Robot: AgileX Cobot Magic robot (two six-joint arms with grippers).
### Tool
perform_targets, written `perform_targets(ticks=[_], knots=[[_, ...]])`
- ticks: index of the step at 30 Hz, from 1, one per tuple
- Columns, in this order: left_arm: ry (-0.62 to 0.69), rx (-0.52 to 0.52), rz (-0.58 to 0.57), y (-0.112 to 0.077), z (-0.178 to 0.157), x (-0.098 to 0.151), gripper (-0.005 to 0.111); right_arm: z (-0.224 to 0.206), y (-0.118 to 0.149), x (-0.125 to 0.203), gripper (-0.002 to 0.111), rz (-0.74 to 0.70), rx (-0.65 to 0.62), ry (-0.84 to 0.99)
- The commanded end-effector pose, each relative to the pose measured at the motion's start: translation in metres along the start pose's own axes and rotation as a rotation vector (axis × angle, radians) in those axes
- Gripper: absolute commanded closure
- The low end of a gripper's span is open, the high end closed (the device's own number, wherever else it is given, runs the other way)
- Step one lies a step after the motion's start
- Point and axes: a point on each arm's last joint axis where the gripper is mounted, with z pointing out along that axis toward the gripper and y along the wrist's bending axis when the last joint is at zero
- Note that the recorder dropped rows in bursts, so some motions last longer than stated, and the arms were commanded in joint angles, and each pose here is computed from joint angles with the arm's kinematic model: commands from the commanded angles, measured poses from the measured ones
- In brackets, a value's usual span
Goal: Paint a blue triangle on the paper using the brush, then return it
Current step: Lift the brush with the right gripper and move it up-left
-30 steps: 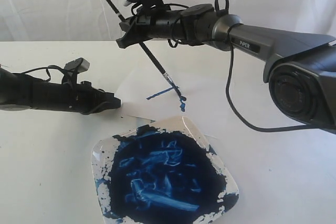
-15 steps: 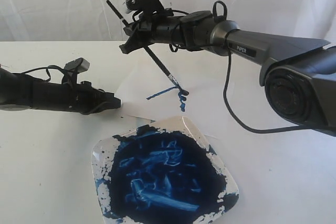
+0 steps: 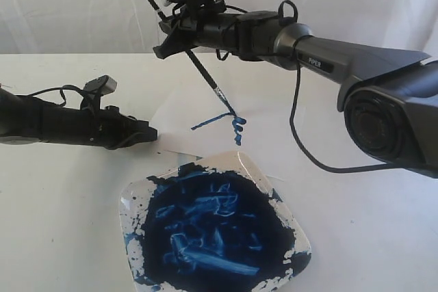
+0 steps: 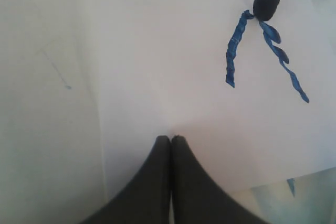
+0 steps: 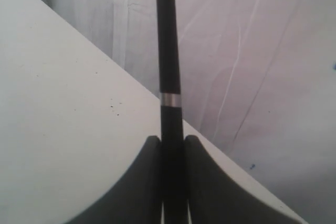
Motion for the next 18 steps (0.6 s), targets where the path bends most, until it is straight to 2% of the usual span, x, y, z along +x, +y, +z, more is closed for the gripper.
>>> perform_targets(ticks=[1,5,13,18], knots=[[0.013,-0.004,0.013,-0.0005,0.0021,0.0018,0.107,0.0033,-0.0003,0.0053,0.108,0.003,-0.008,-0.039],[0.013,-0.004,0.013,-0.0005,0.0021,0.0018,0.107,0.0046,0.0001,0.0091,0.108,-0.045,-0.007,-0.032],[0.013,-0.004,0.013,-0.0005,0.0021,0.0018,0.107,0.0048,0.0011,0.0093,0.108,-0.044,-0.017,-0.036],[0.013,-0.004,0.013,-0.0005,0.0021,0.0018,0.107,0.0035,0.0005,0.0056,0.108,0.012,-0.017,-0.042]])
